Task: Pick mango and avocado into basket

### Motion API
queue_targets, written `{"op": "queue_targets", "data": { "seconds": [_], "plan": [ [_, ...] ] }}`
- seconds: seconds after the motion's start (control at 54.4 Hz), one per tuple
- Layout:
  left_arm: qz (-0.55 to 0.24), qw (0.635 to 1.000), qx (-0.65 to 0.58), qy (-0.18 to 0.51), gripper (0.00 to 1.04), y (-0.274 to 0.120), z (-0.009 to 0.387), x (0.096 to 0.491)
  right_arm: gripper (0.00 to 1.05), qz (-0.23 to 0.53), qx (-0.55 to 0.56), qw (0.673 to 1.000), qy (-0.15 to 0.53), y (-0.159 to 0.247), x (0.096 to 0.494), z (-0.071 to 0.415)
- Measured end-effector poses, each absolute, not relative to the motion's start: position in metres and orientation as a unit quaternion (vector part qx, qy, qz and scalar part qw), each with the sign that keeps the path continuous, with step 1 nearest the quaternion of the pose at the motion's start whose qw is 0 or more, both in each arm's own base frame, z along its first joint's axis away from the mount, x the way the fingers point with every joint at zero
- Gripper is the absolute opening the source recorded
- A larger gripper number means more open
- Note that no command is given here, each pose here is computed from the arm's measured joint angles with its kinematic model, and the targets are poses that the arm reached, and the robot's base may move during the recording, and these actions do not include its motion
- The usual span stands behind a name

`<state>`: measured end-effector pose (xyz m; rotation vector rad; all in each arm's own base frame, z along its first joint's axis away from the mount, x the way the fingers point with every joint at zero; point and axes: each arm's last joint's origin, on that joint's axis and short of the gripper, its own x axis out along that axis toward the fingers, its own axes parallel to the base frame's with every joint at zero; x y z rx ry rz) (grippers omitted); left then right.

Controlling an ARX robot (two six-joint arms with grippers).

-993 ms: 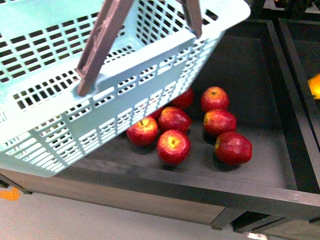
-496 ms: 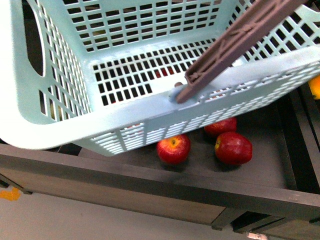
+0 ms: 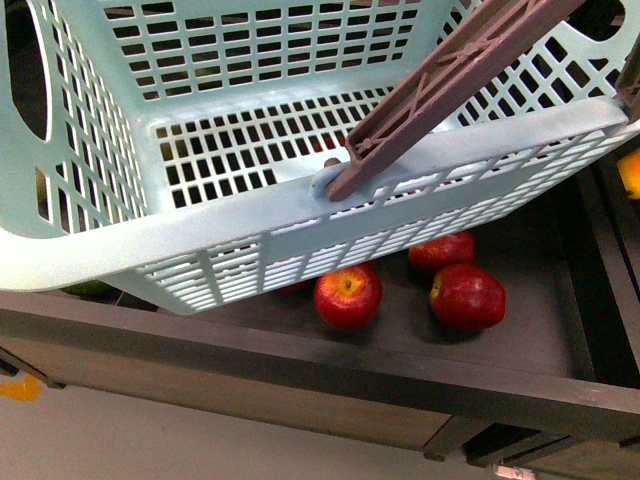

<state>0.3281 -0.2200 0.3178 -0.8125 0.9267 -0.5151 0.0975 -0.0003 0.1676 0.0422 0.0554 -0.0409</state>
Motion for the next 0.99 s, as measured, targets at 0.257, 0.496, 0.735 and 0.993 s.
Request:
{"op": "queue_targets", "data": {
  "seconds": [0.257, 0.496, 0.735, 0.993],
  "plan": [
    [-0.243, 0.782, -0.377, 0.433, 0.16, -0.221, 0.317, 0.328, 0.96, -0.199, 0.161, 0.925, 0.28, -0.017, 0.11, 0.161],
    [-0.241, 0.784, -0.376, 0.432, 0.16, -0.221, 0.317, 0.328, 0.96, -0.277, 0.169, 0.92, 0.22, -0.079, 0.14, 0.176],
    [-0.243, 0.783, -0.376, 0.433, 0.16, -0.221, 0.317, 0.328, 0.96, -0.327, 0.063, 0.92, 0.204, -0.17, 0.187, 0.176],
    [-0.241, 0.784, -0.376, 0.432, 0.16, -0.221, 0.317, 0.328, 0.96, -0.256, -0.065, 0.902, 0.342, -0.257, 0.267, 0.113]
  ]
}}
